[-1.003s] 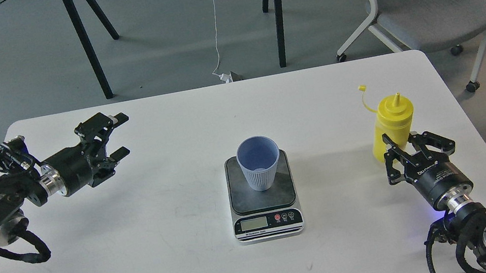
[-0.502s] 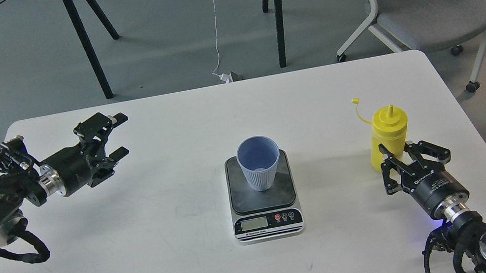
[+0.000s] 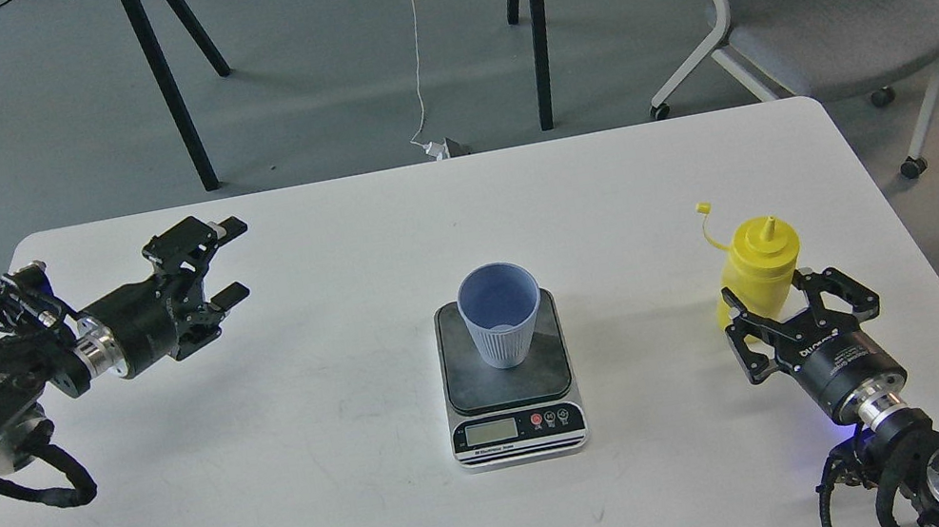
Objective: Pour seasoning into cup on scale with both arms
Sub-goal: 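Lower the yellow bottle back onto the table with the right gripper, then open the right gripper and withdraw it from the bottle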
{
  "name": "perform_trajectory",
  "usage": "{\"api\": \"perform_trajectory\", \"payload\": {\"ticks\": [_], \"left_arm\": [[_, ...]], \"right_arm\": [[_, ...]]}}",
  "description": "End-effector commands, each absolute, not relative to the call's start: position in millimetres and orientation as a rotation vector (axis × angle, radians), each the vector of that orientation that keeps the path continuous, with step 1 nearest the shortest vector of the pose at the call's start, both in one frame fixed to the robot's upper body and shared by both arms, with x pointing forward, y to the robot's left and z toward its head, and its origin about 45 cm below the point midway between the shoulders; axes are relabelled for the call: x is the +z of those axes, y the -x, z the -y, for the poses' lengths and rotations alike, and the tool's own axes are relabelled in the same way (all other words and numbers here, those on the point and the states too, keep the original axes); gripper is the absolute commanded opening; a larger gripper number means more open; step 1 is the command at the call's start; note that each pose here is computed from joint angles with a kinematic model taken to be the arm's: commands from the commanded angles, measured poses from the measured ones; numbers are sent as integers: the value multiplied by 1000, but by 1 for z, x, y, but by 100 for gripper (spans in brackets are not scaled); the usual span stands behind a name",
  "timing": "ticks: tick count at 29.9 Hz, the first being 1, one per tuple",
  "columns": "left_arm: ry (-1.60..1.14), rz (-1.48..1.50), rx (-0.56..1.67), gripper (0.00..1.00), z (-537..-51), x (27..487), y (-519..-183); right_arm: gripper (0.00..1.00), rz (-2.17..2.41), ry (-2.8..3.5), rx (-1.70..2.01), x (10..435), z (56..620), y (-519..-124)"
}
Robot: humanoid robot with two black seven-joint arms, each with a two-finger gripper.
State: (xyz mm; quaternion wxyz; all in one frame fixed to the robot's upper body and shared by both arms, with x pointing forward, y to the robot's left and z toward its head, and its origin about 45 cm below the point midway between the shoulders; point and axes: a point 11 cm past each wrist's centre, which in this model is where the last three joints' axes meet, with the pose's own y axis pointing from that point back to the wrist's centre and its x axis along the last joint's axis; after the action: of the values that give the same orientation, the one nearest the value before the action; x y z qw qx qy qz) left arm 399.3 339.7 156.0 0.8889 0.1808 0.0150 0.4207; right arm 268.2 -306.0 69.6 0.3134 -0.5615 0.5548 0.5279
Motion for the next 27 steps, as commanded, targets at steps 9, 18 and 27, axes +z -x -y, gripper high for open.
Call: {"api": "perform_trajectory", "payload": {"ticks": [9,18,27], "left_arm": [[-382,-28,879,100,-344,157,-399],[-380,-31,876,100,-342,156,-398],[-383,-30,879,100,-344,156,-398]], "right_arm": [[96,-1465,1443,1456,63,306,-236],[96,-1454,1475,1456,81,318,-225],[96,-1494,1484,1437,99,344,-208]]}}
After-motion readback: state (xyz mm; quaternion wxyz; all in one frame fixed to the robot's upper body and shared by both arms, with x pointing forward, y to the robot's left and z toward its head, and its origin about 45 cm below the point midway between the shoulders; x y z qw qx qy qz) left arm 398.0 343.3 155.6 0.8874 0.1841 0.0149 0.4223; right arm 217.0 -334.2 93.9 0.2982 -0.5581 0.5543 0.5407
